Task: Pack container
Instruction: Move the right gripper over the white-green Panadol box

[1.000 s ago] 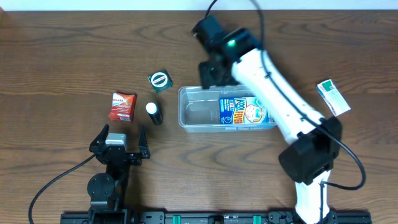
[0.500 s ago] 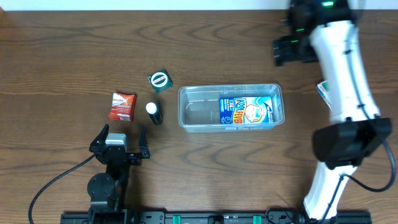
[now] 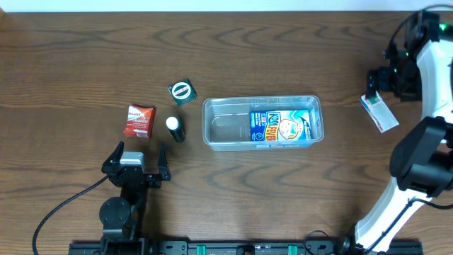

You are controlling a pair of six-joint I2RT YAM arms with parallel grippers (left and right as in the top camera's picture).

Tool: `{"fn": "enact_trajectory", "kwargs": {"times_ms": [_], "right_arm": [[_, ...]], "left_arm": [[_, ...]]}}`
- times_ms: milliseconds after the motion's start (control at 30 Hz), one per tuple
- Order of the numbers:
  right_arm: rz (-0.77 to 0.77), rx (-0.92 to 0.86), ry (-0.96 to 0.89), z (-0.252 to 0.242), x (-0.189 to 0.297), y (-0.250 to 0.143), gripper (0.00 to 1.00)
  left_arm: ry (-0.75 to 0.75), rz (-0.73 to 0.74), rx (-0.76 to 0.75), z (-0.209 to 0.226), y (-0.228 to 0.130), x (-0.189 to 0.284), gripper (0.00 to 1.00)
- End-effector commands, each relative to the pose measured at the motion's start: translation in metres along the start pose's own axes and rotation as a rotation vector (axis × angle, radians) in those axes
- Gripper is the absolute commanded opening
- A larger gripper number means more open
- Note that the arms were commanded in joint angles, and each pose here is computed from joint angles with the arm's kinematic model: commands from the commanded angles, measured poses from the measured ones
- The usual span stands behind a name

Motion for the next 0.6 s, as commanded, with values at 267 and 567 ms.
{"fn": "enact_trajectory", "kwargs": {"times_ms": [267,567], "right_arm": [[-0.028,0.225,0.002,-0.008,-0.068,-0.003,0.94],[-0.053,0.258,-0.008,-0.008,-0.091,-0.005,0.9]], "left_arm": [[-0.014,0.053,-0.003,-0.001,-0.015,-0.001,0.98],[-0.014,0.053,-0.003,-0.001,-0.015,-0.001,0.98]]}}
Point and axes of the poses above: each gripper's point midway between its finger pads, its own x axis back along the fingers, its own z axis along the line the jaws close on, y = z × x, the point moved 3 cm from there along x, back along the fingers, and after that the axes turned 5 degrees about x, right-handed, at the moved point
